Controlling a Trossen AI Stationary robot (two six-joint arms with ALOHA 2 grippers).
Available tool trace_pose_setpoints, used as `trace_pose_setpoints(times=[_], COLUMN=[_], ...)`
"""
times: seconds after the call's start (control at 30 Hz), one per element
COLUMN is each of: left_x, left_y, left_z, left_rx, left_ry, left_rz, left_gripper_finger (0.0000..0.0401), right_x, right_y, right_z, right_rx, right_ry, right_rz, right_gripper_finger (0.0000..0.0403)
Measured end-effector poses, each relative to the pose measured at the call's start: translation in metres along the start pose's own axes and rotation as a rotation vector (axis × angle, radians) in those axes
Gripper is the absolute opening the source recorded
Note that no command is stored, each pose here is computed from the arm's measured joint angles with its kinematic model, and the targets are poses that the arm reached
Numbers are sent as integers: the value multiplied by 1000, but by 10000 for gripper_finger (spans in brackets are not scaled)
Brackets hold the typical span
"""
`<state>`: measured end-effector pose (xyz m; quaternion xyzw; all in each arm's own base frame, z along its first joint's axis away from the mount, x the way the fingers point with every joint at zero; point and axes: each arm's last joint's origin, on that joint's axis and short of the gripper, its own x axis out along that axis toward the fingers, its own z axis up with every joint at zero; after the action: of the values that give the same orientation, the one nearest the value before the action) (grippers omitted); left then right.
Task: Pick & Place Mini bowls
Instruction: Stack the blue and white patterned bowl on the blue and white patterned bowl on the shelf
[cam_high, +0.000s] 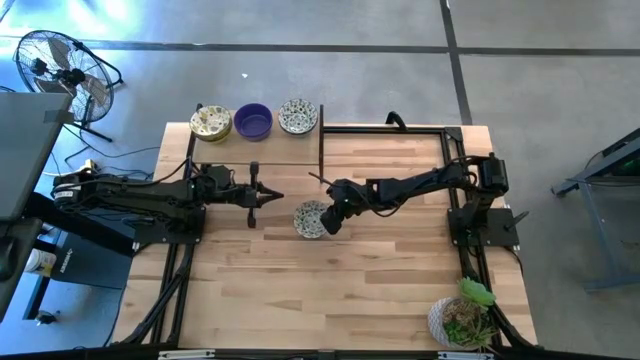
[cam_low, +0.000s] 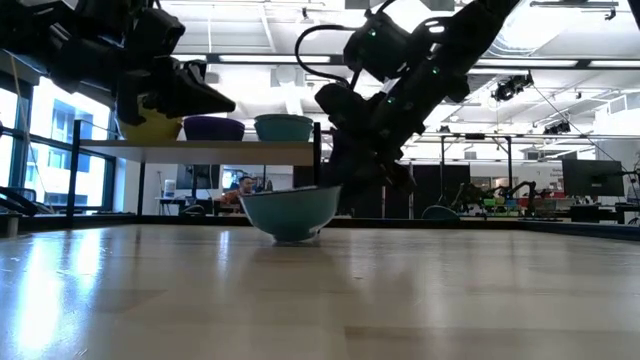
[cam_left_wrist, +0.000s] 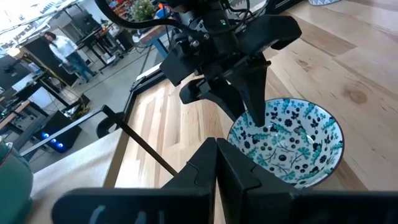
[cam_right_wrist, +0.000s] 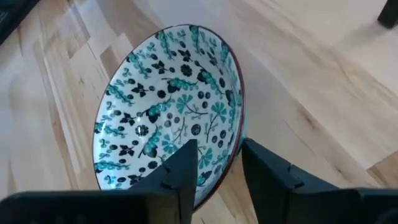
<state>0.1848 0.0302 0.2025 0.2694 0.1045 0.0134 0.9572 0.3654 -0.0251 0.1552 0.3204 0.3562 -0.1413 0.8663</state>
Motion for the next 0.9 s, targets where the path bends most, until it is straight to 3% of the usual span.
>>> trace_pose_setpoints(times=[0.2, 0.4, 0.67, 0.77, 0.9], left_x=[0, 0, 0, 0, 0], left_y=[0, 0, 0, -1, -1], left_z=[0, 0, 0, 0, 1], left_rx=[0, 1, 4, 3, 3], left_ry=[1, 1, -3, -11, -22], left_rz=[-1, -1, -9, -32, -57], left_gripper_finger=[1, 1, 1, 1, 1], right_x=[0, -3, -44, -58, -62], right_y=[-1, -1, 12, 19, 17], right_z=[-1, -1, 11, 4, -21], right_rx=[-37, -66, -198, -340, -439], right_ry=[10, 19, -65, -106, -180], right_rz=[-8, -17, -67, -73, 29], right_gripper_finger=[117, 150, 199, 192, 139])
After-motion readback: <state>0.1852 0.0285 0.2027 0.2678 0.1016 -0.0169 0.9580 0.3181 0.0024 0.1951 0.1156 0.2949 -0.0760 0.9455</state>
